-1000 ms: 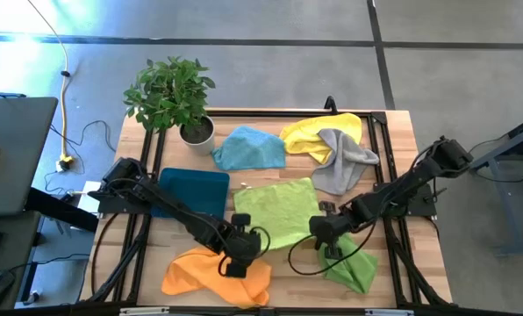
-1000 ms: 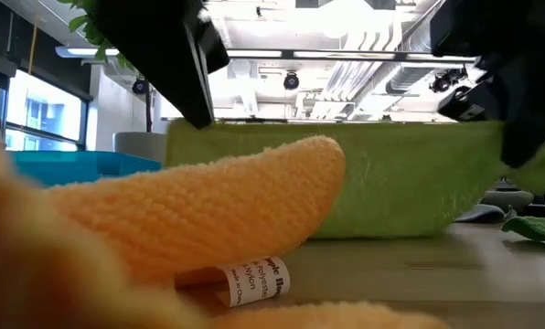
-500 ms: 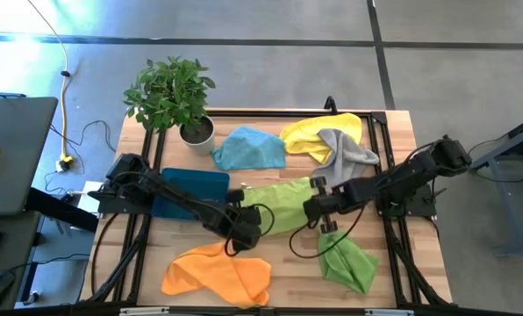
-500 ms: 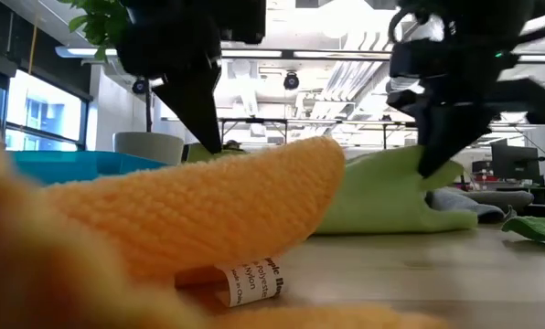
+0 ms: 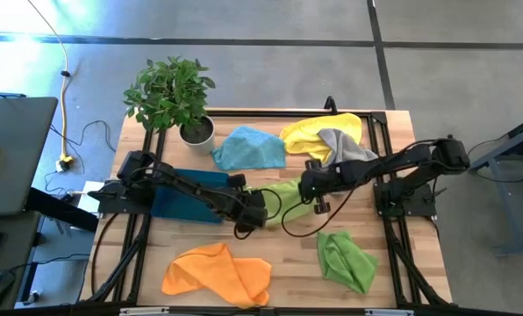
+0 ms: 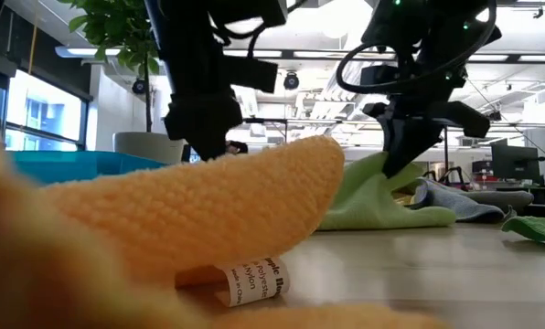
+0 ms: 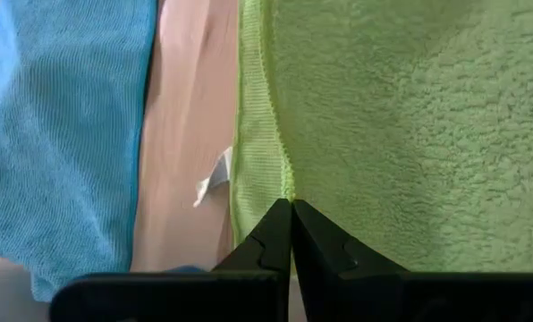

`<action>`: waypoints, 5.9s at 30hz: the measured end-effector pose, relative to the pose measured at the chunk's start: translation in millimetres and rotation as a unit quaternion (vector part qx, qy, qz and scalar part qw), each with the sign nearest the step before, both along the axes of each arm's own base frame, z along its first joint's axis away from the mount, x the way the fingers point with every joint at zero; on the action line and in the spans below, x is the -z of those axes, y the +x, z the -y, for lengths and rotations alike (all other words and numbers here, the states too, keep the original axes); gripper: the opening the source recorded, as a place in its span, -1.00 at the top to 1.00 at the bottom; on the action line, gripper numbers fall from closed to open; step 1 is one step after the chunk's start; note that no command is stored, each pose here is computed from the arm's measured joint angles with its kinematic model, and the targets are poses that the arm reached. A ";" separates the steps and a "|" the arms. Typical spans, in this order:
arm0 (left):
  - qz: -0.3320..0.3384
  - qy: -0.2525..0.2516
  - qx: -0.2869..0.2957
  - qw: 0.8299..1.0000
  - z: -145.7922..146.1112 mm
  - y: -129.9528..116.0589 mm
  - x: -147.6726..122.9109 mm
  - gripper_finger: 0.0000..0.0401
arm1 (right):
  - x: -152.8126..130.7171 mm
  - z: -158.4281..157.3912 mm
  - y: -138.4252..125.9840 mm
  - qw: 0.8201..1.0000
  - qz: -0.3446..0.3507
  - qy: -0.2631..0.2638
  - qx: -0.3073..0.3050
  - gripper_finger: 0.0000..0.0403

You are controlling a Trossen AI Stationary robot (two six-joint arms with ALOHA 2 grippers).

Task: Fold microfiber towels
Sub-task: Fold the light green microfiber towel on the table

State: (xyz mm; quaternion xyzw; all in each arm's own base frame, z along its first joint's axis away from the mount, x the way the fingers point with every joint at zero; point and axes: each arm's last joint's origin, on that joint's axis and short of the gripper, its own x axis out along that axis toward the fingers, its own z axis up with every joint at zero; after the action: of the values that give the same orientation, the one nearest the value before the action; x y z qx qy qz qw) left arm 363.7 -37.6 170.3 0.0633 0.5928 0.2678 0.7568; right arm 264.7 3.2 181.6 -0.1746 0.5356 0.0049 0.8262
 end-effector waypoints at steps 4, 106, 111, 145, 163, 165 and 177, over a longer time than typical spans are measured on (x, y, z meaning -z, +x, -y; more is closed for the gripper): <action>-0.004 0.011 -0.003 1.000 -3.2 -0.6 0.0 1.00 | 3.2 6.3 1.0 1.000 -0.009 0.000 -0.001 1.00; -0.033 -0.093 0.124 0.987 -0.1 16.4 17.1 0.49 | 34.6 -99.2 -69.5 0.864 0.088 0.112 0.484 0.36; -0.038 -0.095 0.108 0.989 -12.4 8.9 33.3 0.49 | 39.0 -100.2 -74.2 0.836 0.099 0.130 0.523 0.29; 0.124 -0.249 -0.035 0.960 11.7 23.3 38.2 0.50 | 68.1 -83.8 -85.3 0.754 0.138 0.187 0.615 0.09; 0.156 -0.194 -0.006 0.969 8.8 18.7 8.5 0.50 | 68.9 -79.0 -88.1 0.783 0.153 0.141 0.586 0.96; 0.164 -0.195 0.002 0.967 11.5 16.9 1.1 0.50 | 67.8 -77.1 -89.0 0.783 0.151 0.136 0.588 0.96; 0.195 -0.204 0.070 0.957 43.7 -5.8 -47.7 0.50 | 41.2 -54.9 -84.7 0.801 0.140 0.107 0.573 0.99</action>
State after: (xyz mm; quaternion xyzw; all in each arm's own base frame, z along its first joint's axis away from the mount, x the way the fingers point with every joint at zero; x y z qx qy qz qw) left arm 357.9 -81.3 218.0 -0.1043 0.4697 0.0944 0.8716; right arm 180.0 58.1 140.4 0.2546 0.4125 -0.4365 0.7580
